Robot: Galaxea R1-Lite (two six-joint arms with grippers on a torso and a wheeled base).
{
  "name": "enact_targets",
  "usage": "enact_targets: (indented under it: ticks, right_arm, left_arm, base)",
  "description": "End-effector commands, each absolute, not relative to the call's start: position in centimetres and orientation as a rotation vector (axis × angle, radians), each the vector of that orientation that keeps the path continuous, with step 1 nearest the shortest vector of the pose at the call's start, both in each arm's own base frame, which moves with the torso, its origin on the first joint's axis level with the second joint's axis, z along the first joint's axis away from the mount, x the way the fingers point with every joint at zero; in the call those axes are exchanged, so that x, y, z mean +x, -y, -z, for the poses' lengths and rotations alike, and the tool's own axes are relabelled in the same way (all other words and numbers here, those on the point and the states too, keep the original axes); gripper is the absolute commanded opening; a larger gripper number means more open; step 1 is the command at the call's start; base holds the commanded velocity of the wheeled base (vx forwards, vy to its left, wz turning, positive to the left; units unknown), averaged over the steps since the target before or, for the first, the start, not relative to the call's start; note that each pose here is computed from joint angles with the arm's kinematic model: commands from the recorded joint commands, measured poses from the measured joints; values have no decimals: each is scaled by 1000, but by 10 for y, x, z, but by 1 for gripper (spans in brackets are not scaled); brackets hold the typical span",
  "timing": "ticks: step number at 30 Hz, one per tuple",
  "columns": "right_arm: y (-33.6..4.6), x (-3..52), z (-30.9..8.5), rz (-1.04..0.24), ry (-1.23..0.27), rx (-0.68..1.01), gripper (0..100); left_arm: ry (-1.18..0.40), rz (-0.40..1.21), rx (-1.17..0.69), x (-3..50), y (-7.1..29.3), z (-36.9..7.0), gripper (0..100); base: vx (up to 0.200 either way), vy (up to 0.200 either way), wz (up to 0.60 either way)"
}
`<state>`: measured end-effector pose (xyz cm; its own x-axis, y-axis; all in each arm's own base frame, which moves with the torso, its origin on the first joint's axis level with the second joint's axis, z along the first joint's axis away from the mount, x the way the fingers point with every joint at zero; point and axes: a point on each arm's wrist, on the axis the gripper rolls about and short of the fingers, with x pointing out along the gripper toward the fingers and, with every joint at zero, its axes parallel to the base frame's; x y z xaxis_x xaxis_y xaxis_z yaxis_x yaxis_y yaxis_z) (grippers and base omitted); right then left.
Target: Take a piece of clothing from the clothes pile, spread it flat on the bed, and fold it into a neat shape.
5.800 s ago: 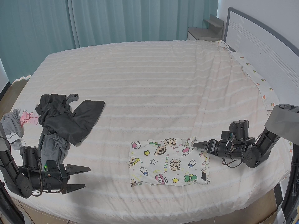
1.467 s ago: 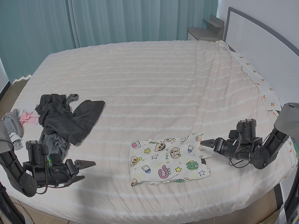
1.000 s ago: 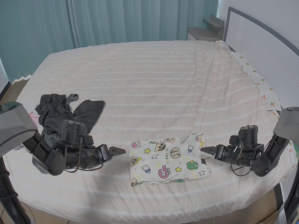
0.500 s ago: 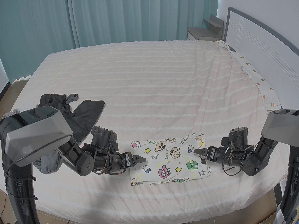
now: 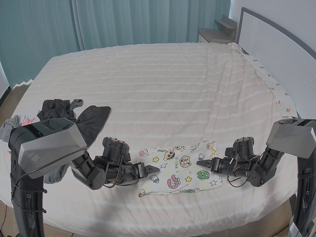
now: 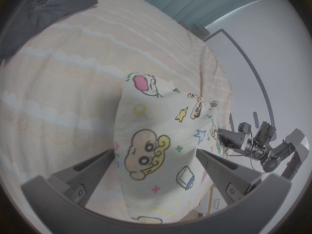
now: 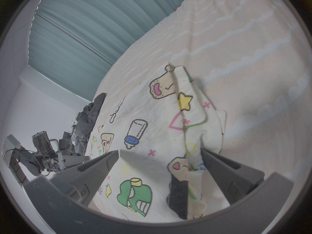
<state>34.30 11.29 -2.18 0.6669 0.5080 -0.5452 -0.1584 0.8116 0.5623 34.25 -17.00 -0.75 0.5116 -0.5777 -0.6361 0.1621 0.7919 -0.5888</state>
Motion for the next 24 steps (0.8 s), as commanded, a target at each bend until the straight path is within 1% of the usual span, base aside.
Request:
enact_targets:
  ticks: [1, 8, 9, 12, 19, 24]
  right_arm:
    - [-117, 344, 26, -426, -768, 507, 100]
    - [-129, 344, 24, -486, -770, 501, 100]
    - [-129, 344, 24, -486, -770, 501, 0]
    - [-139, 342, 23, -508, -783, 492, 0]
    - [-140, 341, 20, -513, -776, 492, 0]
    - [-141, 339, 12, -522, -762, 495, 0]
  left_arm:
    - [-944, 473, -497, 343, 174, 19, 100]
    - [-942, 499, -492, 339, 183, 17, 100]
    - [-942, 499, -492, 339, 183, 17, 0]
    - [-945, 504, -490, 337, 185, 17, 0]
    - [-945, 492, -521, 337, 185, 13, 0]
    - [-921, 487, -544, 336, 184, 0, 0]
  base:
    - [0, 0, 0]
    - [0, 0, 0]
    - [0, 0, 0]
    - [0, 0, 0]
    - [0, 0, 0]
    - [0, 0, 0]
